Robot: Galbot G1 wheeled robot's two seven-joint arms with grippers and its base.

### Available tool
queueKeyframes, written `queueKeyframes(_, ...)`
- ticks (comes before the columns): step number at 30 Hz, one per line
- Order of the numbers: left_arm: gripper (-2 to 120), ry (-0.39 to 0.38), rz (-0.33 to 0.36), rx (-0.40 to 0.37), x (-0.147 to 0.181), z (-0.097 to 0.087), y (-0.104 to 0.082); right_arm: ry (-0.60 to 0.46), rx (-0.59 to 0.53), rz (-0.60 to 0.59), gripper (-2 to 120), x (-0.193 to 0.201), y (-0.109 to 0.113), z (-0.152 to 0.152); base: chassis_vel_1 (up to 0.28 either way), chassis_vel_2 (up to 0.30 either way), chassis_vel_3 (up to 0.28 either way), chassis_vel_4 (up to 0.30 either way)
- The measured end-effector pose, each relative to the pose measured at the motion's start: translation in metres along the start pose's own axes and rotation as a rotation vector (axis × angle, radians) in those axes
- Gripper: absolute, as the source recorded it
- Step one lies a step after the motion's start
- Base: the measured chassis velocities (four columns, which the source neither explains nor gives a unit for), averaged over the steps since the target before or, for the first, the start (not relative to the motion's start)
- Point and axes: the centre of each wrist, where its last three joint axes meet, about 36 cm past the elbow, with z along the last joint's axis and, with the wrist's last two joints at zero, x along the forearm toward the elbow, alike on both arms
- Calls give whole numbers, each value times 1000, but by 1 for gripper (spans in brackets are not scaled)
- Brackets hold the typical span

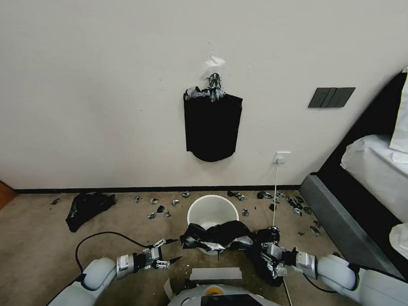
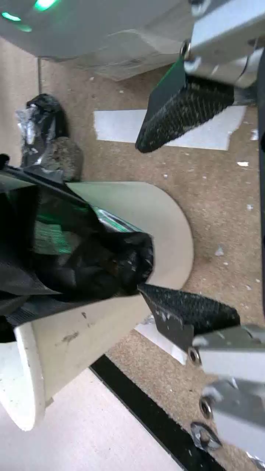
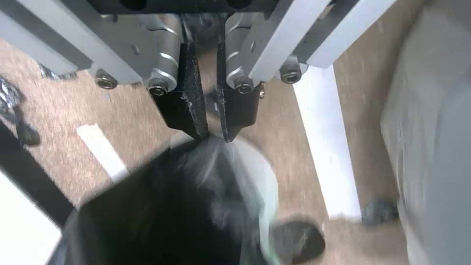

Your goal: Place a trash bag onto the trash bin.

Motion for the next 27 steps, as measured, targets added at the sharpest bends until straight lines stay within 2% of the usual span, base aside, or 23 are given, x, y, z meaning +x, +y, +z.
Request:
queueKeyframes(2, 78, 38, 2, -21, 8, -1, 10, 30, 28, 3, 10, 6, -7, 9, 0, 0, 0, 0)
queueKeyframes(7, 83, 75, -22, -41, 19, -3, 22, 82, 106, 37, 10, 13, -24, 20, 0, 0, 0, 0)
queueKeyframes(9, 89, 88, -70, -53, 24, -6, 29, 110, 151, 91, 10, 17, -37, 22, 0, 0, 0, 0)
queueKeyframes(11, 97, 86, -152, -60, 28, -11, 35, 142, 190, 180, 10, 17, -49, 19, 0, 0, 0, 0)
queueKeyframes(12, 97, 86, -152, -60, 28, -11, 35, 142, 190, 180, 10, 17, -49, 19, 0, 0, 0, 0)
queueKeyframes(14, 99, 66, -255, -59, 30, -18, 42, 165, 232, 272, 10, 17, -68, 8, 0, 0, 0, 0)
queueKeyframes(15, 99, 66, -255, -59, 30, -18, 42, 165, 232, 272, 10, 17, -68, 8, 0, 0, 0, 0)
queueKeyframes(18, 100, 8, -412, -23, 29, -32, 47, 148, 267, 378, 10, 12, -101, -23, 0, 0, 0, 0)
queueKeyframes(19, 100, 8, -412, -23, 29, -32, 47, 148, 267, 378, 10, 12, -101, -23, 0, 0, 0, 0)
queueKeyframes(20, 100, -25, -461, 8, 26, -38, 47, 122, 261, 398, 10, 8, -113, -40, 0, 0, 0, 0)
queueKeyframes(22, 100, -87, -510, 68, 20, -48, 45, 69, 256, 398, 10, -1, -131, -65, 0, 0, 0, 0)
queueKeyframes(23, 100, -87, -510, 68, 20, -48, 45, 69, 256, 398, 10, -1, -131, -65, 0, 0, 0, 0)
queueKeyframes(26, 100, -150, -544, 124, 13, -61, 43, 2, 252, 337, 10, -12, -155, -93, 0, 0, 0, 0)
queueKeyframes(27, 100, -150, -544, 124, 13, -61, 43, 2, 252, 337, 10, -12, -155, -93, 0, 0, 0, 0)
